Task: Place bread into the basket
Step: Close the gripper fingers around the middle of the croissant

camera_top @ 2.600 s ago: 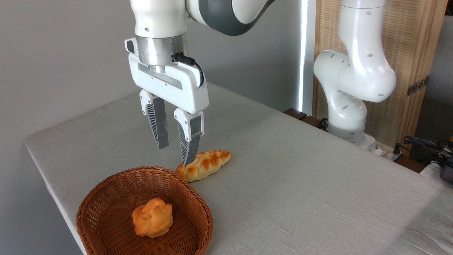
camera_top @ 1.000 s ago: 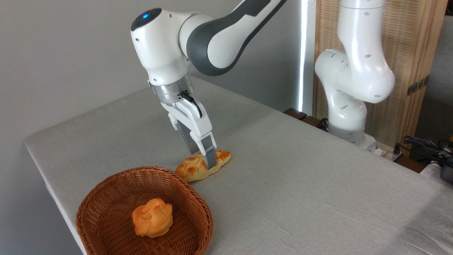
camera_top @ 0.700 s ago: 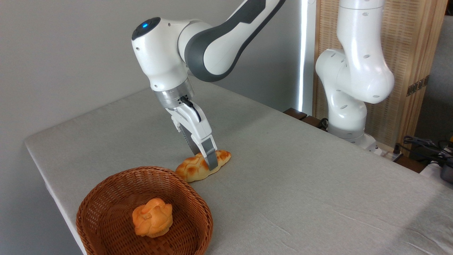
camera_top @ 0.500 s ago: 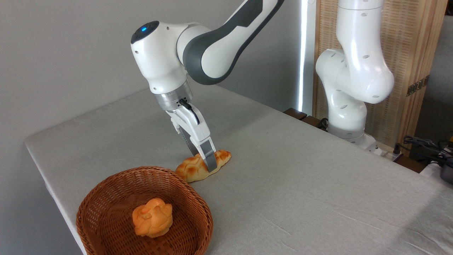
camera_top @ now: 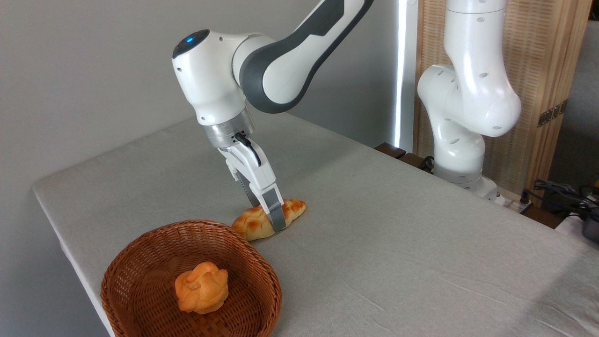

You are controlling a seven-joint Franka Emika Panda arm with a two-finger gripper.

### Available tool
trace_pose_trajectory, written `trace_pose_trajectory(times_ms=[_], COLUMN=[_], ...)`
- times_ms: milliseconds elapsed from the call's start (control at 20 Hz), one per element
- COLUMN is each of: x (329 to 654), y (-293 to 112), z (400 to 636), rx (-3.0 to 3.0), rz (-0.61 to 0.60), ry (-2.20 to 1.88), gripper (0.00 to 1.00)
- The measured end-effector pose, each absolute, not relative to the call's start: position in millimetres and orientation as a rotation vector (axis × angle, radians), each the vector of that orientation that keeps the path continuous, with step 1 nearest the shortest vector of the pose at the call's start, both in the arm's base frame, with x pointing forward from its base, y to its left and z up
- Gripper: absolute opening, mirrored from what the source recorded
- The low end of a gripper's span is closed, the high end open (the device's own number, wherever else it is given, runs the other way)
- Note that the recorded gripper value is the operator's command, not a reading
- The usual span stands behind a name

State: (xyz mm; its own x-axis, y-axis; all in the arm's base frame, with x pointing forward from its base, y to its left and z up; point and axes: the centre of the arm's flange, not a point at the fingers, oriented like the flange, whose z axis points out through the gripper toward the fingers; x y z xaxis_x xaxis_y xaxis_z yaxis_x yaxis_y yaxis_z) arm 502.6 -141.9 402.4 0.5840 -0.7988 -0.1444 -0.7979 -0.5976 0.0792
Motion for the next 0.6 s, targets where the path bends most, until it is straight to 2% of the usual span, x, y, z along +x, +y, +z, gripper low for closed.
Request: trace_pose_trajectory(times_ms=[100, 250, 300, 600], x=[502.8, 503.3, 503.4, 506.0], y=[-143.6, -146.8, -147.0, -147.9], z=[398.4, 393.6, 393.4, 395.1], rx=[2.786, 2.782, 2.782, 2.789], rz=[-0.270, -0.277, -0.277, -0.241], ry=[-1.412, -1.423, -1.424, -1.429], gripper=[0.80, 0.51, 0.45, 0.44])
